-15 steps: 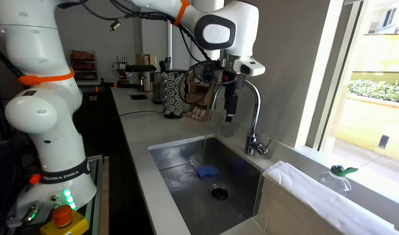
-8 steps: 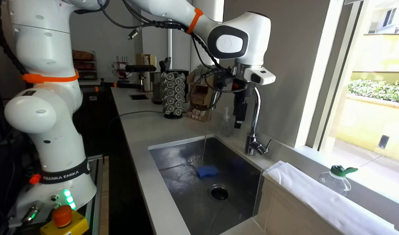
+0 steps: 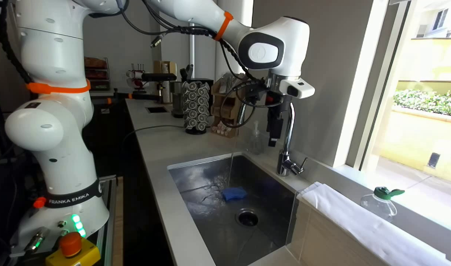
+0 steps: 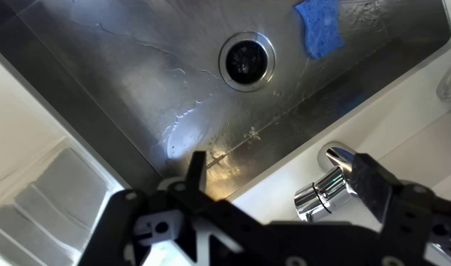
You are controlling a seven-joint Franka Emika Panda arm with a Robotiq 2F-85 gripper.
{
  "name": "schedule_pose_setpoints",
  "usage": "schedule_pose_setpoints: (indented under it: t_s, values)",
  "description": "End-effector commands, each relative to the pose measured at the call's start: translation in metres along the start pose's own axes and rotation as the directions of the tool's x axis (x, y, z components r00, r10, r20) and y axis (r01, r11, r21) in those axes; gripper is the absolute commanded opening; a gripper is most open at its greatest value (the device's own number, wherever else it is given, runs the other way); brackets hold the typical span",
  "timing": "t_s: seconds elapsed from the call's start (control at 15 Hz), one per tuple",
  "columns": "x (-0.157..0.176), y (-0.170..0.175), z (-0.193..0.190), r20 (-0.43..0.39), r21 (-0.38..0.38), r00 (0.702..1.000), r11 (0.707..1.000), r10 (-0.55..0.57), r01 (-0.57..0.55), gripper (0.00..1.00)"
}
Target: Close the tap faucet
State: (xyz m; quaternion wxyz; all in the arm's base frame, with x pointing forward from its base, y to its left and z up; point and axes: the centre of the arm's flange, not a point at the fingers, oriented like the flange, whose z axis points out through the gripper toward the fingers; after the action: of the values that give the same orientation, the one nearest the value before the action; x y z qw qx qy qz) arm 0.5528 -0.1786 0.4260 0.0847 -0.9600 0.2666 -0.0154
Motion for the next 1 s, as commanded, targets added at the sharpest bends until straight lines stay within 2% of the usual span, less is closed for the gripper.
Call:
schedule_pose_setpoints:
  t_s: [0.0,0.4,0.47,0.8,0.87,0.93]
  values:
    - [0.032,-0.01,0.024,-0.064,0.056,0.998,0.998,-0.025,0.029,1.0]
    - [0.051,-0.027,0.052,-0.141,0.158,0.988,0.983,-0.067,0.089,1.0]
    - [0.038,-0.025,0.043,-0.127,0.121,0.99,0.99,-0.061,0.076,1.0]
    - [0.045,-0.026,0.048,-0.131,0.135,0.989,0.988,-0.063,0.081,1.0]
    - [0.04,-0.027,0.048,-0.135,0.139,0.987,0.984,-0.09,0.109,1.0]
    - [0.045,-0.029,0.051,-0.16,0.112,0.984,0.989,-0.079,0.098,1.0]
